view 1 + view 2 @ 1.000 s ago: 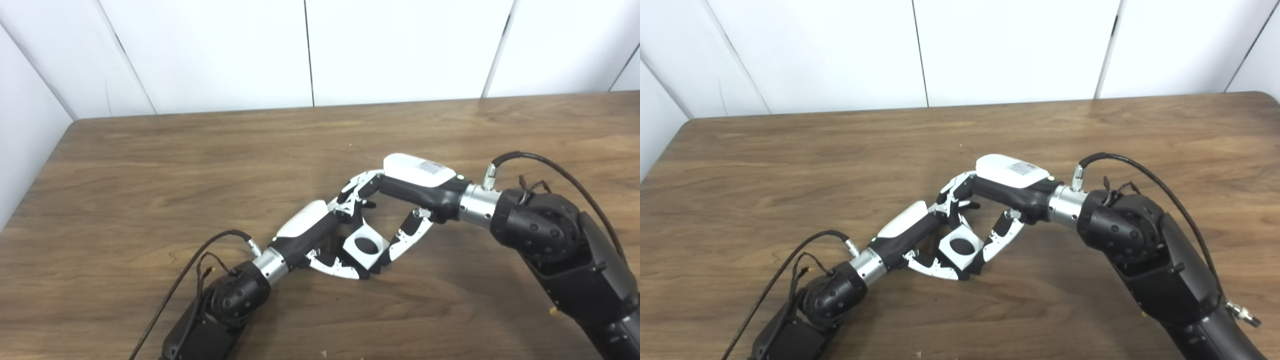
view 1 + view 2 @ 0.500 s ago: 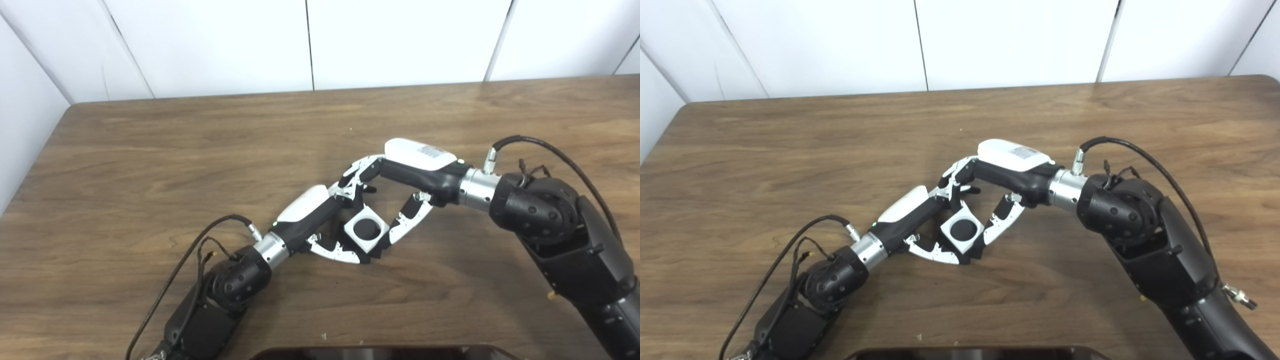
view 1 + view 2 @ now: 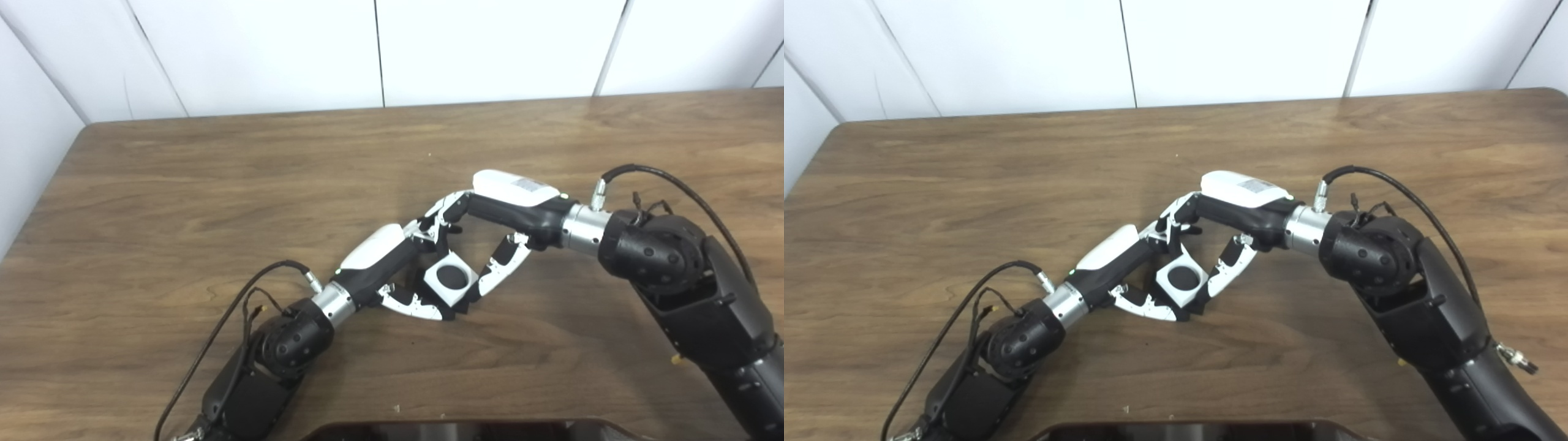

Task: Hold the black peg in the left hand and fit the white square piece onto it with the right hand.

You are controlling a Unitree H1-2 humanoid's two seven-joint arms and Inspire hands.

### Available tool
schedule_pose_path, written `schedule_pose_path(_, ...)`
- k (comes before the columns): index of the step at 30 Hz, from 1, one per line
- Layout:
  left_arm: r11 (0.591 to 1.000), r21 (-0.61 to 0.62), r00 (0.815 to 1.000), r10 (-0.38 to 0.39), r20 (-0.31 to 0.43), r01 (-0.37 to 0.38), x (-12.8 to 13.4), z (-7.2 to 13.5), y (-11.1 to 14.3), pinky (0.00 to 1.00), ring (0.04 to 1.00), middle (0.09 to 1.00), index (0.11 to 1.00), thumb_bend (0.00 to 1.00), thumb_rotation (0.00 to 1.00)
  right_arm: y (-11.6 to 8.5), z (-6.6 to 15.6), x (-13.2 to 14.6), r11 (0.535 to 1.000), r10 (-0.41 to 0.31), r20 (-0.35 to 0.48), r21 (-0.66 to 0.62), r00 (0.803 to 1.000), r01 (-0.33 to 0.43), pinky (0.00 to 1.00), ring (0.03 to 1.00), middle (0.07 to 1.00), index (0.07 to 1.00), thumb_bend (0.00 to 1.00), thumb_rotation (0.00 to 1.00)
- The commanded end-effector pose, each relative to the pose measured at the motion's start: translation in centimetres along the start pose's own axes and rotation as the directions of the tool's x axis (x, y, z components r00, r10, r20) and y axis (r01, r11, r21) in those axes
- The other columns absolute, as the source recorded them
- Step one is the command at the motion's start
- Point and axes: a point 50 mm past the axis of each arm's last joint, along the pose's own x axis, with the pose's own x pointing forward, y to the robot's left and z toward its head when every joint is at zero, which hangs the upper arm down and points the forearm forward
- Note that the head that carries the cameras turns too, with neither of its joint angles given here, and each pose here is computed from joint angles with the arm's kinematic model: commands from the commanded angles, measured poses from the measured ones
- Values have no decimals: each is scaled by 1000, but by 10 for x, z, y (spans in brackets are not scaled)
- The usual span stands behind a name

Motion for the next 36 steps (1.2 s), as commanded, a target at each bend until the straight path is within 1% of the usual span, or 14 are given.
schedule_pose_path(1, 991, 8, 988, -130, -85, 131, -8, -9, -31, 1000, 1000, 923, 488, 522, 73, -16, 2, 0, 999, -39, 11, -34, 999, 39, 721, 836, 777, 480, 521, 136)
schedule_pose_path(10, 991, 8, 988, -131, -87, 132, -7, -9, -31, 1000, 1000, 923, 488, 521, 75, -11, 5, 5, 999, -40, 15, -29, 999, 41, 727, 837, 777, 481, 520, 136)
schedule_pose_path(16, 992, 4, 989, -125, -79, 126, -6, -8, -32, 1000, 1000, 918, 488, 521, 76, -9, 15, 7, 998, -32, 58, -59, 998, 35, 714, 826, 769, 481, 520, 138)
schedule_pose_path(20, 991, 6, 988, -131, -86, 131, -5, -7, -31, 1000, 1000, 923, 489, 521, 76, -11, 20, 6, 997, 0, 59, -73, 998, 5, 700, 827, 792, 492, 521, 150)
schedule_pose_path(21, 991, 5, 988, -131, -86, 132, -5, -7, -31, 1000, 1000, 924, 489, 521, 76, -12, 21, 6, 997, 5, 58, -75, 998, -1, 698, 829, 804, 582, 699, 210)
schedule_pose_path(22, 991, 4, 987, -132, -86, 133, -5, -7, -31, 1000, 1000, 924, 489, 521, 76, -12, 21, 5, 997, 16, 50, -80, 999, -12, 698, 829, 811, 638, 810, 248)
schedule_pose_path(23, 991, 3, 987, -132, -86, 133, -5, -7, -31, 1000, 1000, 923, 489, 521, 76, -13, 21, 4, 996, 23, 42, -82, 999, -20, 703, 836, 838, 711, 899, 298)
schedule_pose_path(25, 991, 0, 988, -131, -85, 132, -5, -8, -31, 1000, 1000, 923, 489, 521, 75, -14, 21, 2, 996, 29, 33, -81, 999, -27, 714, 847, 870, 786, 980, 339)
schedule_pose_path(29, 992, -6, 988, -128, -83, 128, -5, -8, -30, 1000, 1000, 922, 488, 521, 74, -14, 19, 0, 997, 25, 37, -74, 999, -22, 705, 845, 891, 849, 1000, 356)
schedule_pose_path(36, 991, 4, 988, -132, -85, 133, -5, -9, -29, 1000, 1000, 925, 488, 522, 74, -16, 16, -2, 996, 42, 10, -81, 999, -41, 714, 858, 908, 875, 1000, 396)
